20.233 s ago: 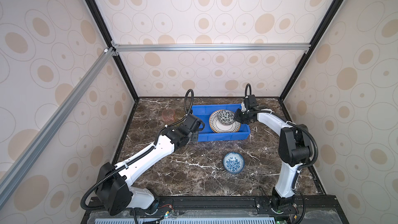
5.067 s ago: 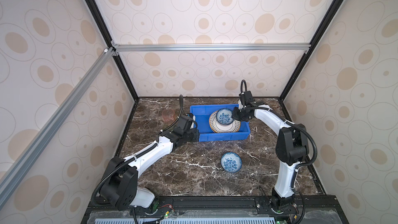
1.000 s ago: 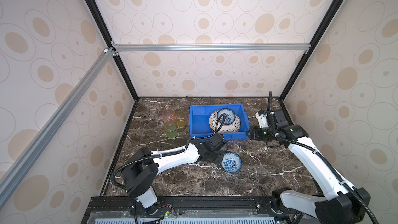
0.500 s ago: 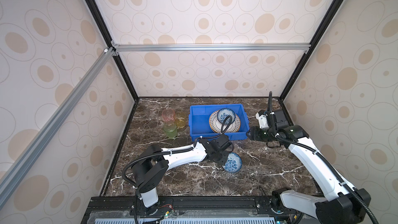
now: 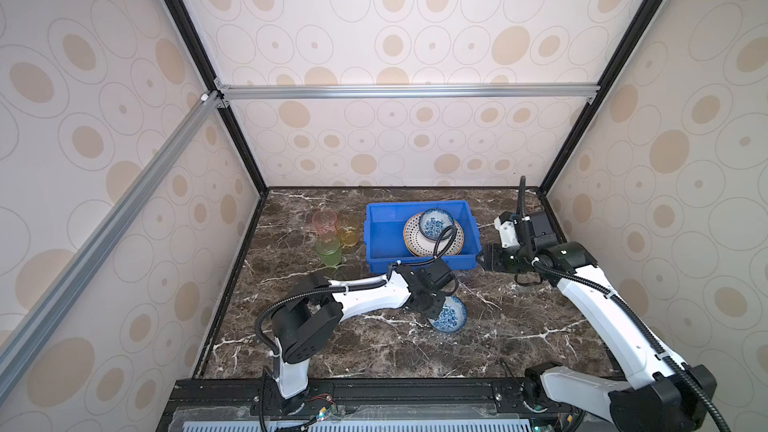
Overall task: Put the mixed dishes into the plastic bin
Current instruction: 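Lower the left gripper onto the rim of the blue-floral bowl on the table, then close the left gripper on the bowl rim and lift it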
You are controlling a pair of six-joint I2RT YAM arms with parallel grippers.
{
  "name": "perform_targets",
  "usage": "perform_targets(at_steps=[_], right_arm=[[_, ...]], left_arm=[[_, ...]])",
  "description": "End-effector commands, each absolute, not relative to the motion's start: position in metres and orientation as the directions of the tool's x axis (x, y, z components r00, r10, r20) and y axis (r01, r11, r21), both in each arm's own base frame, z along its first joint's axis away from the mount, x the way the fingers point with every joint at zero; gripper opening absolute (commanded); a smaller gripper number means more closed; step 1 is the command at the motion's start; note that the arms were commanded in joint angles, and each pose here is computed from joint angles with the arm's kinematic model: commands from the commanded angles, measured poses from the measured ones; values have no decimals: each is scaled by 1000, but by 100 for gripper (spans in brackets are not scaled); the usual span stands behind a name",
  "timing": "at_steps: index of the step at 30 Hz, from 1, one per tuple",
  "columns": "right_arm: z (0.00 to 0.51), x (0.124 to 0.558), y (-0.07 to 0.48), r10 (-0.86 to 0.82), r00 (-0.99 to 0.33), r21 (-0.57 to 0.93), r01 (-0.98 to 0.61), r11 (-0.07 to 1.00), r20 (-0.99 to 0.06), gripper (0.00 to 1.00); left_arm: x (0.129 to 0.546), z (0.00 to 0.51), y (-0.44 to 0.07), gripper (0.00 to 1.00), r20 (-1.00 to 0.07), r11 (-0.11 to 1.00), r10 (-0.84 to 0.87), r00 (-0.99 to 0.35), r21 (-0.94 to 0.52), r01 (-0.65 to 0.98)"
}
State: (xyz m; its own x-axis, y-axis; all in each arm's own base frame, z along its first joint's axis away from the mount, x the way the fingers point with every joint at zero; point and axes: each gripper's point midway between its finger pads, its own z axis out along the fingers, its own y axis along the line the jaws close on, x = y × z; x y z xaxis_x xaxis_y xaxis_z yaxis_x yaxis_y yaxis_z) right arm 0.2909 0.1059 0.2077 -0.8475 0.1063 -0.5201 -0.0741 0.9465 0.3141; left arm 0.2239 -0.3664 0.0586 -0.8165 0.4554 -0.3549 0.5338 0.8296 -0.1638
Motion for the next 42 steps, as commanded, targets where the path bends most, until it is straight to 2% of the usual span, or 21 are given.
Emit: perform_targets(at_steps=[1, 11, 19, 28, 42], right_arm=[[205, 285, 100, 88, -852, 284, -73, 956, -515, 56], [207, 286, 98, 77, -850, 269, -78, 960, -521, 56], [208, 287, 98, 71, -850, 266, -83, 960, -521, 56], [207, 283, 96, 70, -850, 260, -80, 962, -521, 56], [208, 281, 97, 78, -850, 269, -77, 960, -521, 56]], left_arm=[[222, 61, -374, 25, -349, 811, 494, -796, -145, 567], [224, 51, -378, 15, -325, 804, 516, -793, -135, 579], [226, 50, -379, 11, -326, 808, 516, -792, -123, 577], [226, 50, -377, 1, -328, 811, 511, -795, -123, 572], [225, 55, -369, 0, -341, 822, 496, -799, -114, 559]])
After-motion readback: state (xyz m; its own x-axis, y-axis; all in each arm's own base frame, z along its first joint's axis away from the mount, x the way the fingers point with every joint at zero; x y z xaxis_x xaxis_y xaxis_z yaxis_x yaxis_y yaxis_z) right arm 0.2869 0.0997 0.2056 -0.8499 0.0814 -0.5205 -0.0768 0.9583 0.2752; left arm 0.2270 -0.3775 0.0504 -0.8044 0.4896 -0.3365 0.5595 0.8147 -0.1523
